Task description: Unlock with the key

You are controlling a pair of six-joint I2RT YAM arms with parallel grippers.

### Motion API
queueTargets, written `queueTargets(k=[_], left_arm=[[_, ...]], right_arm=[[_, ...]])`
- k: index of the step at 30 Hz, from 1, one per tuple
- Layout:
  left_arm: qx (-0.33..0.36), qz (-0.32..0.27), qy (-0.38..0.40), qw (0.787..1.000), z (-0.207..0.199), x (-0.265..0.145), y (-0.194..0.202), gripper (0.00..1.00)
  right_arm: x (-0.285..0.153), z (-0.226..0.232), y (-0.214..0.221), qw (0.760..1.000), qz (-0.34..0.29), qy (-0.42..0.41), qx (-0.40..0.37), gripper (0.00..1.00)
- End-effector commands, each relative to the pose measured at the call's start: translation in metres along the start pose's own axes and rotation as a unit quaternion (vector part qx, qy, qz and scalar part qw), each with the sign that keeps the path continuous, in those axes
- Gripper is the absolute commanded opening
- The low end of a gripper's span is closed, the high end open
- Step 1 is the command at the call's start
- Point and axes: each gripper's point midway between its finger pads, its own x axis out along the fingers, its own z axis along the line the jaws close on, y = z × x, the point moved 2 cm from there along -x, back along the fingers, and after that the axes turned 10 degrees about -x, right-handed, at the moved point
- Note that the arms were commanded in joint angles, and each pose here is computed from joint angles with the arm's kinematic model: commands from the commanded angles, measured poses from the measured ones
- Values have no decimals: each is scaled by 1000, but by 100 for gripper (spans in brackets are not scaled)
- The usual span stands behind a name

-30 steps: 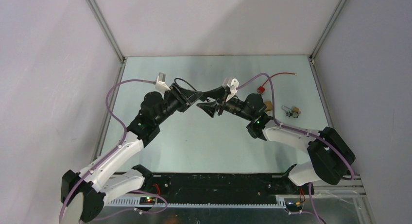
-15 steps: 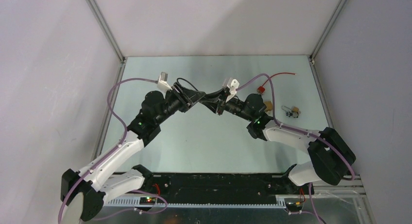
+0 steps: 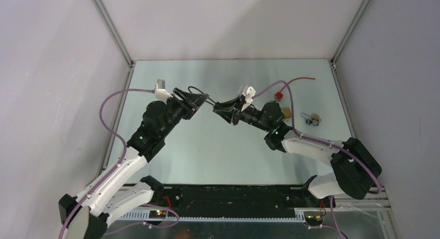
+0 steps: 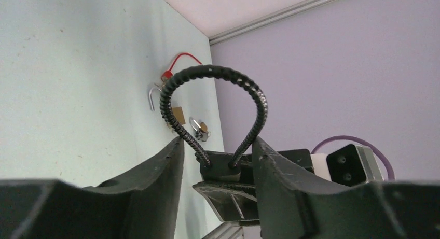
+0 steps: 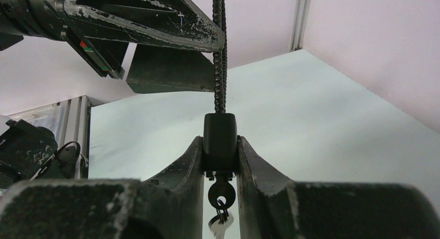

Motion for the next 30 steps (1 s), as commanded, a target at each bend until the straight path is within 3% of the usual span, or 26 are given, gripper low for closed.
queueTargets(k=[1, 7, 9, 12, 14, 23, 30], left_arm=[[-17, -40, -4, 999, -3, -3, -15, 48], [-27, -36, -5, 999, -3, -2, -13, 35], [-31, -36, -5, 999, -2, -3, -13, 37], [-28, -46, -6, 999, 1, -9, -15, 51], [-23, -53, -6, 998, 2, -15, -18, 55], [-22, -53, -28, 998, 19, -21, -15, 54], [-20, -25, -10, 999, 0, -2, -9, 53]], right_arm=[[0, -1, -33, 999, -49, 7, -11, 0], [1, 1, -30, 999, -45, 8, -8, 0], [1, 0, -30, 999, -45, 12, -7, 0], [1, -4, -29, 999, -43, 23, -6, 0], [1, -6, -28, 999, -41, 28, -6, 0], [1, -9, -29, 998, -42, 40, 0, 0], [2, -1, -28, 999, -41, 25, 5, 0]])
